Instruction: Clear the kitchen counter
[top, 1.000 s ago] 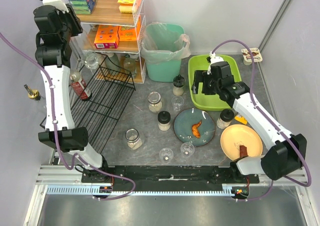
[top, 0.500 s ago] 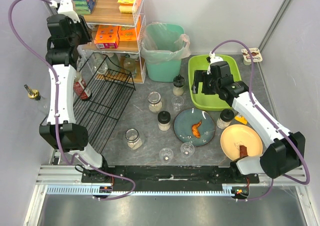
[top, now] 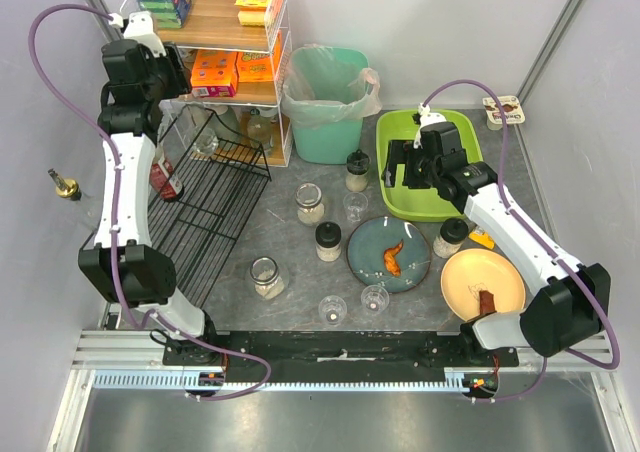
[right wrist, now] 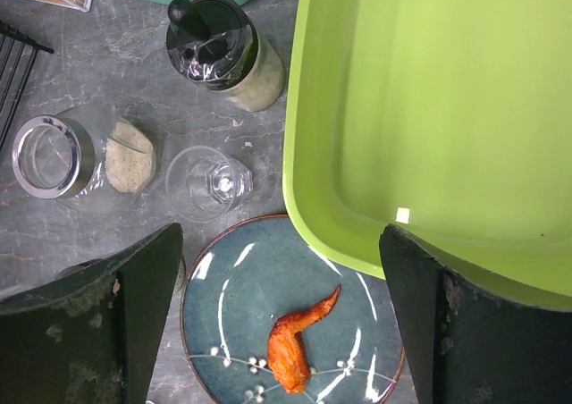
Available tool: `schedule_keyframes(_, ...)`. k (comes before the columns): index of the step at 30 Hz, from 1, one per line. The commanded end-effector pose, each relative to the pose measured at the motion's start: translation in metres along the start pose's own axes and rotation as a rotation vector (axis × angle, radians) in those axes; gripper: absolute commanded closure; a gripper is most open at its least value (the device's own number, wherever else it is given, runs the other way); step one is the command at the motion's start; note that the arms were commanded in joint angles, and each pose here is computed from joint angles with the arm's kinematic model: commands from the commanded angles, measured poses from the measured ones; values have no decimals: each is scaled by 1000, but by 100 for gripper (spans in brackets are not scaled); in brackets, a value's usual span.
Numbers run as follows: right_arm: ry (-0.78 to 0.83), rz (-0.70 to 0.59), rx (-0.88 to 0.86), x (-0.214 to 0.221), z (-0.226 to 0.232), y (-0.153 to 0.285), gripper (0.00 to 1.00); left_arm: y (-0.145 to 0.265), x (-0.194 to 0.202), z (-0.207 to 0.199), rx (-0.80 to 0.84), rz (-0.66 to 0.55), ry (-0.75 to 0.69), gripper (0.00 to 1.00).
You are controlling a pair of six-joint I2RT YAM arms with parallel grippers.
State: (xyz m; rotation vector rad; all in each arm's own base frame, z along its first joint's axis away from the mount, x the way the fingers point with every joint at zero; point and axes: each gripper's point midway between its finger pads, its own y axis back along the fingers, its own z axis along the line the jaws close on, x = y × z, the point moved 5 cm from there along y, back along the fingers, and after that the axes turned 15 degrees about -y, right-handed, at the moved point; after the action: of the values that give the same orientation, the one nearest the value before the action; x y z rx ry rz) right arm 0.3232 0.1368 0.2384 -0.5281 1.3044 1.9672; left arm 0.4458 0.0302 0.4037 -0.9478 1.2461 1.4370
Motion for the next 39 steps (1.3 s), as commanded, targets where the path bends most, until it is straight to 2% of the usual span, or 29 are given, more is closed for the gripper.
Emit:
schedule_keyframes(1,-18,-53,-59,-16,13,7,2,26,-36,4,-7,-146,-47,33)
schedule_keyframes(4,-12,-42,-83,-16,16,9,2,33,-41,4,-8,-164,-54,14)
schedule_keyframes(7,-8,-44,-86,-16,16,10,2,45,-50,7,-24,-189,-61,6)
schedule_keyframes(11,-2,-52,-91,-17,16,13,2,67,-64,5,-16,-207,-38,4)
schedule_keyframes(15,-6,-54,-91,-16,15,15,2,95,-77,-9,71,-239,18,5)
schedule_keyframes(21,-12,-38,-118,-11,17,19,2,140,-77,-50,371,-254,-3,5)
schedule_keyframes(29,-30,-20,-132,-2,15,21,2,172,-30,-112,729,-149,5,5)
schedule_keyframes(31,-38,-12,-133,0,14,20,2,178,-11,-143,831,-111,-24,5)
schedule_keyframes(34,-47,-1,-138,4,15,20,2,184,18,-184,909,-48,-107,5)
schedule_keyframes(39,-54,-4,-128,7,11,21,2,190,67,-232,1030,82,-149,5)
